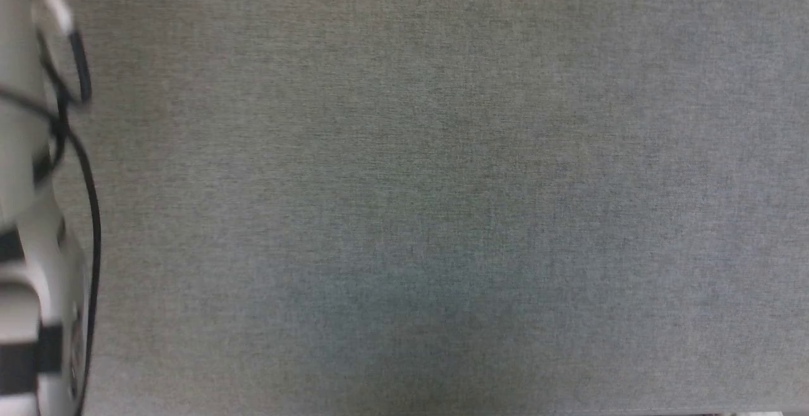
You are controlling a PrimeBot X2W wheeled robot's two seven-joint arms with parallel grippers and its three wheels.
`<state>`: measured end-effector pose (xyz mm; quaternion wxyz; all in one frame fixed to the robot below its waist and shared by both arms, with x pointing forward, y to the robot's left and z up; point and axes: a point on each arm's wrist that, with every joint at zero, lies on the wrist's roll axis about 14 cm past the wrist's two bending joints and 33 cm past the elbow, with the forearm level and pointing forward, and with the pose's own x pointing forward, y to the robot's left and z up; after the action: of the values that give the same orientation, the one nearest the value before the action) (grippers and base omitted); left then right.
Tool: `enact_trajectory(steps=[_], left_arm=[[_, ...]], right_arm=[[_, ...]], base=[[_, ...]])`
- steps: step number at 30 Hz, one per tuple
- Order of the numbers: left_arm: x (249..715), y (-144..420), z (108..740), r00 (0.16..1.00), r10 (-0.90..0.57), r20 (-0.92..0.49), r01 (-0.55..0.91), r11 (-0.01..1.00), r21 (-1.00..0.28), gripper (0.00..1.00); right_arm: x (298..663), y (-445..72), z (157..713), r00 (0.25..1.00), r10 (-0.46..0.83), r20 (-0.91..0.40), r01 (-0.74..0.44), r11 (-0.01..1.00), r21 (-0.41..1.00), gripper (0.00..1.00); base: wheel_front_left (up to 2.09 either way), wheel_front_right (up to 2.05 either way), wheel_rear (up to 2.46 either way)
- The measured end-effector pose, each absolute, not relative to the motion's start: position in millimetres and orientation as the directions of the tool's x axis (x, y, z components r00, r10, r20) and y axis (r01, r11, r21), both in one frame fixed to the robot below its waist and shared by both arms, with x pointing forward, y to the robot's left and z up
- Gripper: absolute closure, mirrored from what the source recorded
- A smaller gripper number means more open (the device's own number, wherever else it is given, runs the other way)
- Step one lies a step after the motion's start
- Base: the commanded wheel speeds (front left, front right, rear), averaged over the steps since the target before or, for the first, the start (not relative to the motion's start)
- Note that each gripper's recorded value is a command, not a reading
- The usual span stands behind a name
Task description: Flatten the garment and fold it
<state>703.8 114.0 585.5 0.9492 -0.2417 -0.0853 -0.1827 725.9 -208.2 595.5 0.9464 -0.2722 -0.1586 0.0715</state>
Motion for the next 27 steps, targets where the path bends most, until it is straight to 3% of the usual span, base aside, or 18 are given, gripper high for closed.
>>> enact_trajectory(steps=[4,15,27], left_arm=[[667,119,557,0.931,-0.334,0.145,0.362,0.808,-0.465,1.00],[551,143,483,0.955,-0.256,-0.153,0.098,0.753,-0.650,1.00],[450,143,424,0.876,-0.249,-0.414,-0.092,0.756,-0.648,1.00]], right_arm=[[698,-229,584,0.957,0.171,0.234,-0.058,0.904,-0.423,1.00],[580,-261,515,0.999,0.027,-0.041,-0.030,0.996,-0.089,1.00],[461,-254,442,0.924,-0.028,-0.381,0.097,0.982,0.165,1.00]], base=[[0.00,0.00,0.00],[0.00,0.00,0.00],[0.00,0.00,0.00]])
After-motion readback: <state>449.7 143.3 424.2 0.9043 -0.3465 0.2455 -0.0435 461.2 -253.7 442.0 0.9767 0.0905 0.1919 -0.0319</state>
